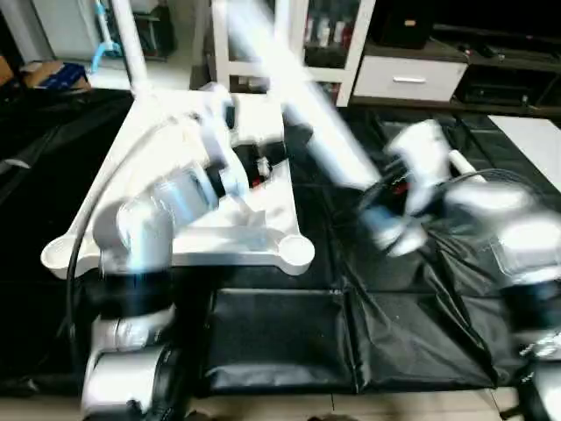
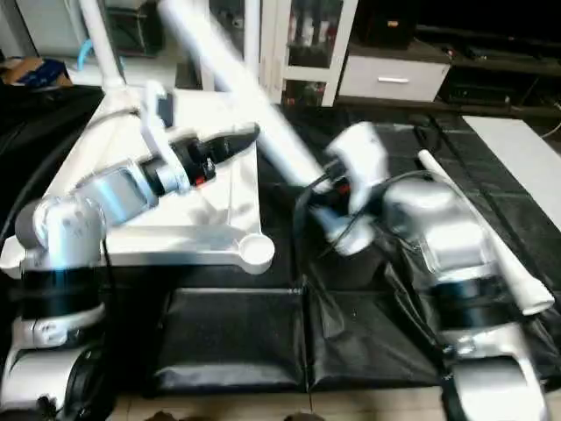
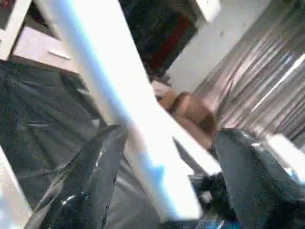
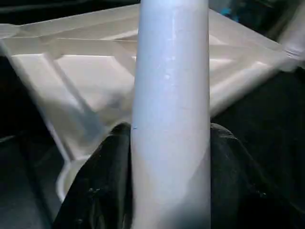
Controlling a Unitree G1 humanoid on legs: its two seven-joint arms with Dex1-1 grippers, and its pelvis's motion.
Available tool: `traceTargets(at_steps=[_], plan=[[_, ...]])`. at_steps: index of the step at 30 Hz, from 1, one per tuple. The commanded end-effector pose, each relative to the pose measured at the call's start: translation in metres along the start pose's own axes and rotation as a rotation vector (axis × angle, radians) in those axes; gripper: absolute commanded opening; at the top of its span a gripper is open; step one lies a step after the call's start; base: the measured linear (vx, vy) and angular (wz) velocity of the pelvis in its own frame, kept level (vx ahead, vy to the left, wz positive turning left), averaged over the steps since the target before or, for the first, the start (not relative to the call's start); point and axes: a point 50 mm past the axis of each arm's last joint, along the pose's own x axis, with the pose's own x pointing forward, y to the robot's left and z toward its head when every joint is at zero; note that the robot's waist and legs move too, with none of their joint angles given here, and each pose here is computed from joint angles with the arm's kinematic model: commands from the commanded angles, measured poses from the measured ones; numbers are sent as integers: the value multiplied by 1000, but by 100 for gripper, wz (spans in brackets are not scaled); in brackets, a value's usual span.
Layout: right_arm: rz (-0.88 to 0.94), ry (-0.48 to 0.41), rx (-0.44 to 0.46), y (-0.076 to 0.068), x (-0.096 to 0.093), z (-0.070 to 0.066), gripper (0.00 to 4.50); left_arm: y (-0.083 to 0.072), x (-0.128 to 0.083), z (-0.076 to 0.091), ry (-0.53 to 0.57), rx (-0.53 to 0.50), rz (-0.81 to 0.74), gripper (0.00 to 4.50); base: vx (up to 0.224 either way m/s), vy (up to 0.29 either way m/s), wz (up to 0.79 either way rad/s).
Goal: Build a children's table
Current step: Pick table leg
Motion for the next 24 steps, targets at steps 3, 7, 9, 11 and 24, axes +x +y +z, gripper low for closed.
traceTargets(at_steps=[3,7,9,11,24], plan=[[17,-14,-48,7,-2,4,181,-8,4,6,-18,-57,-35,397,0,0,0],[49,-44,-65,18,1,8,181,-2,5,5,-24,-57,34,429,0,0,0],[51,-47,-66,19,1,8,181,-1,5,5,-22,-54,45,429,0,0,0],[48,-54,-66,20,2,9,181,2,6,5,-23,-56,76,447,0,0,0],[29,-55,-51,27,11,6,181,6,5,13,-108,-101,123,354,0,0,0]])
